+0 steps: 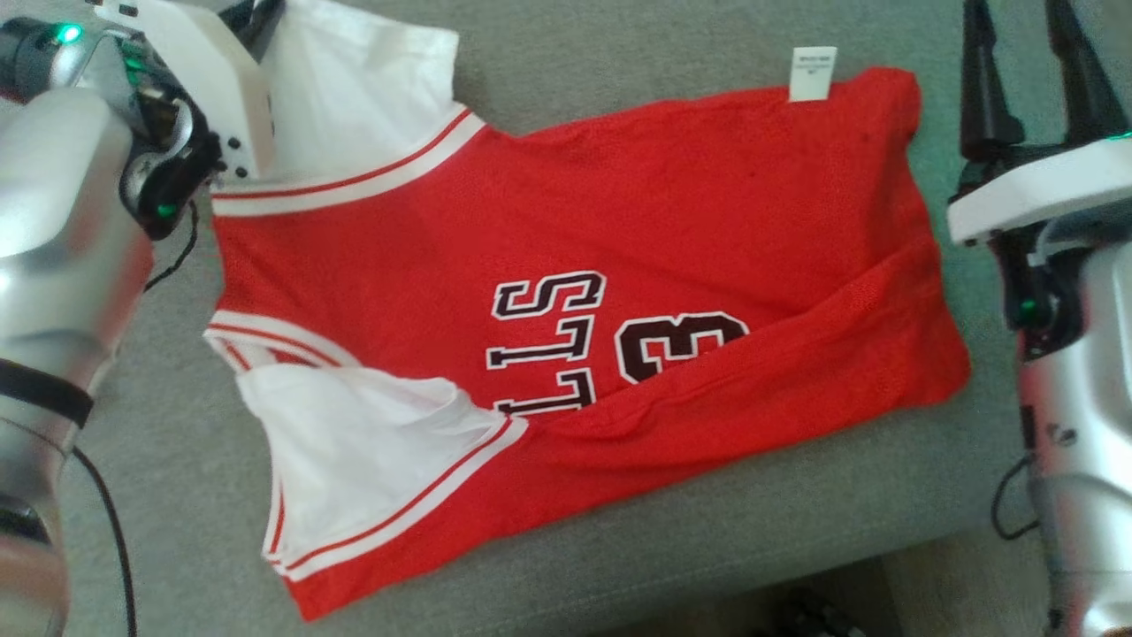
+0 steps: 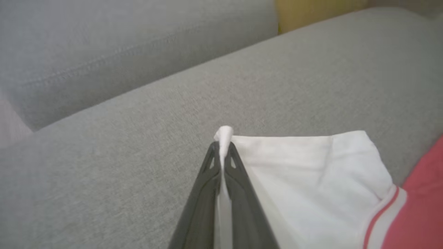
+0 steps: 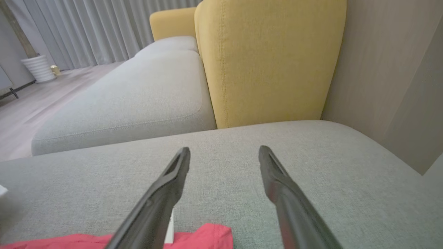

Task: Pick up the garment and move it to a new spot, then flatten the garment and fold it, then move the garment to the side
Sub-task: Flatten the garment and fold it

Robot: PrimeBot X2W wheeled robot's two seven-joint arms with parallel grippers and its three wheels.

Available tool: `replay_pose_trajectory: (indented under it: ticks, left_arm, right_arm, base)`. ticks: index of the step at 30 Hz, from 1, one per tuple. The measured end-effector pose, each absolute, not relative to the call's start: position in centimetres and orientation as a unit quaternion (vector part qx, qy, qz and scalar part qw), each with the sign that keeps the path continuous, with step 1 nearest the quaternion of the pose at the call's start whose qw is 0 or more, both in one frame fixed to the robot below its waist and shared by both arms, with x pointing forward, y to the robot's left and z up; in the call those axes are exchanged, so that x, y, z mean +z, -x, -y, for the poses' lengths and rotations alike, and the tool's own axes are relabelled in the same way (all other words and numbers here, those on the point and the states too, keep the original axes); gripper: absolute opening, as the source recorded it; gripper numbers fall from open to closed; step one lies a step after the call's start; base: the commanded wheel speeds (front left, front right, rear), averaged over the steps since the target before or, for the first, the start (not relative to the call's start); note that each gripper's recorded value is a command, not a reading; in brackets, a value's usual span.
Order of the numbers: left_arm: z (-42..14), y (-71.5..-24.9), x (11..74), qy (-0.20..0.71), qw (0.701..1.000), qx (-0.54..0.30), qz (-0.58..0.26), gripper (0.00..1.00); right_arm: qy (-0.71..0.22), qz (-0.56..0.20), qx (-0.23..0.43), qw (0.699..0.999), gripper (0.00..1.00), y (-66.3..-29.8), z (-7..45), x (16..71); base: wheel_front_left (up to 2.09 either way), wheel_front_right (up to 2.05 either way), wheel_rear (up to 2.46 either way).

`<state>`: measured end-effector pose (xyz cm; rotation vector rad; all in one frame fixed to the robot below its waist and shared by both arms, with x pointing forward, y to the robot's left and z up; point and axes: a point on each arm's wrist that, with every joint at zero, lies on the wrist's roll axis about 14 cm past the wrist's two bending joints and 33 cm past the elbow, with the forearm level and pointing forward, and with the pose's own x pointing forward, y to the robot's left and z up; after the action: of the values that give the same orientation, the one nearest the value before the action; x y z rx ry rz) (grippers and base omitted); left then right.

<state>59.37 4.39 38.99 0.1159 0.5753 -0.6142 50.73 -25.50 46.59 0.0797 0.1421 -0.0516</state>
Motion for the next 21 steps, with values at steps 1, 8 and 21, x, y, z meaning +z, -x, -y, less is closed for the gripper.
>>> replay_pose_trajectory:
  ticks: [1,8,21]
  left_arm:
    - [-4.6,-59.5,39.6,-0.052,0.916,-0.296,-0.264,0.0]
    - [-5.3,-59.2,44.6,-0.023,0.94,-0.293,-0.175,0.0]
    - [-6.6,-55.8,44.6,-0.011,0.939,-0.297,-0.174,0.0]
  right_arm:
    - [-0.038,-0.077,-0.025,0.996,1.0,-50.9,25.6,46.5]
    - [-0.048,-0.177,-0.005,0.983,1.0,-51.3,25.5,43.2]
    - [-0.024,-0.321,0.034,0.946,1.0,-50.3,24.8,38.2]
  base:
    - [0.0,0.0,0.0]
    - [0.0,0.0,0.0]
    - [0.0,0.0,0.0]
